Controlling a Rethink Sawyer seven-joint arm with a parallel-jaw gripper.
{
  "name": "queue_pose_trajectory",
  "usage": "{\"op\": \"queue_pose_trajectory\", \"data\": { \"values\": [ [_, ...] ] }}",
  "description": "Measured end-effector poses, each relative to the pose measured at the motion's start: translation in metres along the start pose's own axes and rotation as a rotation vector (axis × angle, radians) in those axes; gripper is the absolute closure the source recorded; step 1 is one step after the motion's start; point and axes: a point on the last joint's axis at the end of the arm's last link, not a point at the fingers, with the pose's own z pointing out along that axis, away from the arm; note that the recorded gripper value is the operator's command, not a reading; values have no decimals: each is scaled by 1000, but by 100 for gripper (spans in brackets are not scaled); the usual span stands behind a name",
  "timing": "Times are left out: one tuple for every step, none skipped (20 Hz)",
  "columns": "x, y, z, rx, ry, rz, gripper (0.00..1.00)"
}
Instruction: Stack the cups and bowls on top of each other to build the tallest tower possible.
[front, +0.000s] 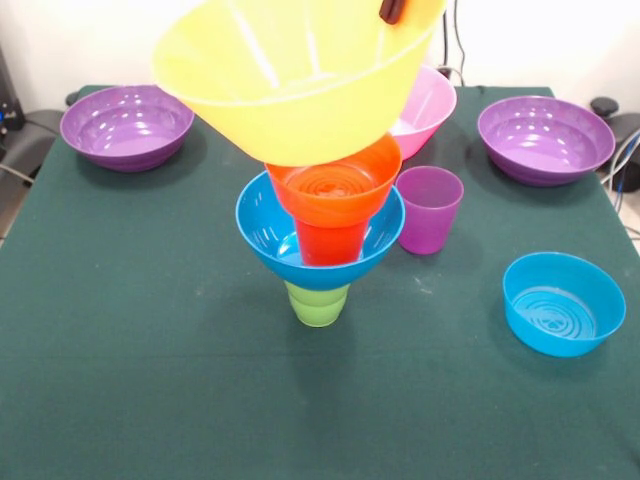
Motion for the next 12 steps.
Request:
{"op": "queue_pose_trajectory", "data": {
  "values": [
    [0,0,0,0,0,0,100],
    [0,0,0,0,0,0,100],
    [0,0,0,0,0,0,100],
    [0,1,0,0,0,0,100],
    [0,1,0,1,1,-1,100],
    [-1,1,0,1,0,-1,100],
    [-1,1,1,1,1,-2,100],
    [-2,2,1,2,0,-3,100],
    [-3,2,2,2,0,-4,100],
    [-5,2,3,3,-1,-6,100],
    [-6,3,3,4,-2,-7,100],
    [-7,3,4,5,-2,-8,100]
  ]
}}
